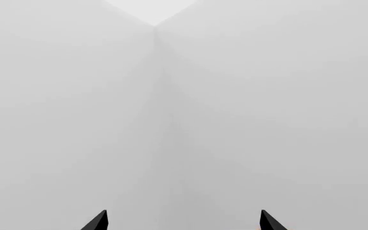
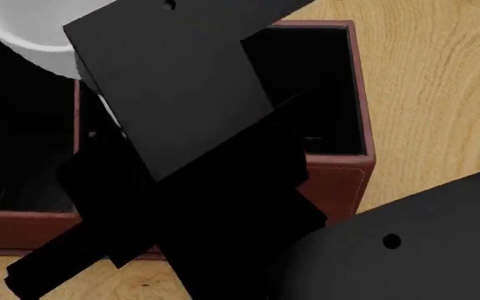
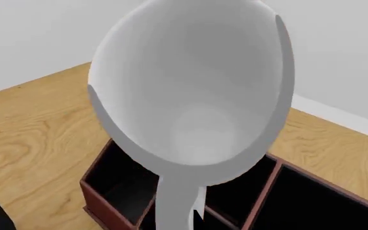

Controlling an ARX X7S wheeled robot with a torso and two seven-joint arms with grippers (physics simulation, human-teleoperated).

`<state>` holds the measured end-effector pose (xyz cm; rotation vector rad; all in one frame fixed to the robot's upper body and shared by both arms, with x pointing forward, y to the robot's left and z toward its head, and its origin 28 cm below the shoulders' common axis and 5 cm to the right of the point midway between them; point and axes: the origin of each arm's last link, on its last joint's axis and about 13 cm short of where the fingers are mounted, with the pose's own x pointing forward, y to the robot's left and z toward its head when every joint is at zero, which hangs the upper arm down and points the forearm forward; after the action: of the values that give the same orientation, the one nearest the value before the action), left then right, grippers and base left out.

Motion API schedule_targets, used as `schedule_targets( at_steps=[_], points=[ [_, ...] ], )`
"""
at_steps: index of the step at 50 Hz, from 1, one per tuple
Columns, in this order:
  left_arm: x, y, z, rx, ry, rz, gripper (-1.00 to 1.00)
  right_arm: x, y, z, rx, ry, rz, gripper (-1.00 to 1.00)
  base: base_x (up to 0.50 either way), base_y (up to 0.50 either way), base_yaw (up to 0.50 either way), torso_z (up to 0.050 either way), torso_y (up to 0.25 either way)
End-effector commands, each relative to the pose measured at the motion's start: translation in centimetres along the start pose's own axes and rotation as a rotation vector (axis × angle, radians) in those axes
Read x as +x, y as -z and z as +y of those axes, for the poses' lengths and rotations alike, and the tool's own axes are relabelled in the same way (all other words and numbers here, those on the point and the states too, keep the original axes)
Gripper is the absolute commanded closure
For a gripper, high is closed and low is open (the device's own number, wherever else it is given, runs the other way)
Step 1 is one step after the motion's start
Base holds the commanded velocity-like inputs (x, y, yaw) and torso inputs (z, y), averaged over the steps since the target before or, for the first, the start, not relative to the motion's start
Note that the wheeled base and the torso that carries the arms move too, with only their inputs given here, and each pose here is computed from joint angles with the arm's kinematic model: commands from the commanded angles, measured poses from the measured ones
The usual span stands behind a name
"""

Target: Pick up the white mug and place it to the right of the caddy.

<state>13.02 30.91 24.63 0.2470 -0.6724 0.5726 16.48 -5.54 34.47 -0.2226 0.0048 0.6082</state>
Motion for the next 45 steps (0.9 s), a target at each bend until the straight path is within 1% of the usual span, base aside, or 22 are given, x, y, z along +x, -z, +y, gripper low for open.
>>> schedule_targets(
  at_steps=[1,12,15,25,31,36,45],
  points=[
    [0.1,0.0,-0.2,-0.004,0.004,0.0,-1.0,-0.5,-1.6,-2.5,0.023,0.125,-0.046,1.0,0.0,0.0,0.0,0.0,0.0],
    [0.1,0.1,-0.5,-0.01,0.012,0.0,-1.0,-1.9,-2.6,-4.7,0.06,0.258,-0.078,1.0,0.0,0.0,0.0,0.0,0.0],
    [0.1,0.1,-0.5,-0.01,0.013,0.0,-1.0,-2.2,-2.7,-5.0,0.075,0.279,-0.083,1.0,0.0,0.0,0.0,0.0,0.0],
    [0.2,0.0,-0.6,-0.009,0.015,-0.003,-1.0,-3.3,-2.3,-6.2,0.109,0.361,-0.087,1.0,0.0,0.0,0.0,0.0,0.001],
    [0.1,0.1,-0.7,-0.009,0.017,0.001,-1.0,-4.4,-1.8,-7.3,0.145,0.443,-0.088,1.0,0.0,0.0,0.0,0.0,0.0],
    [0.2,-0.1,-0.8,-0.011,0.025,-0.005,-1.0,-5.3,-1.7,-7.8,0.154,0.491,-0.102,1.0,0.0,0.0,0.0,0.0,0.0],
    [0.2,0.1,-1.0,-0.017,0.029,0.0,-1.0,-5.9,-0.8,-8.5,0.166,0.551,-0.08,1.0,0.0,0.0,0.0,0.0,0.001]
  ],
)
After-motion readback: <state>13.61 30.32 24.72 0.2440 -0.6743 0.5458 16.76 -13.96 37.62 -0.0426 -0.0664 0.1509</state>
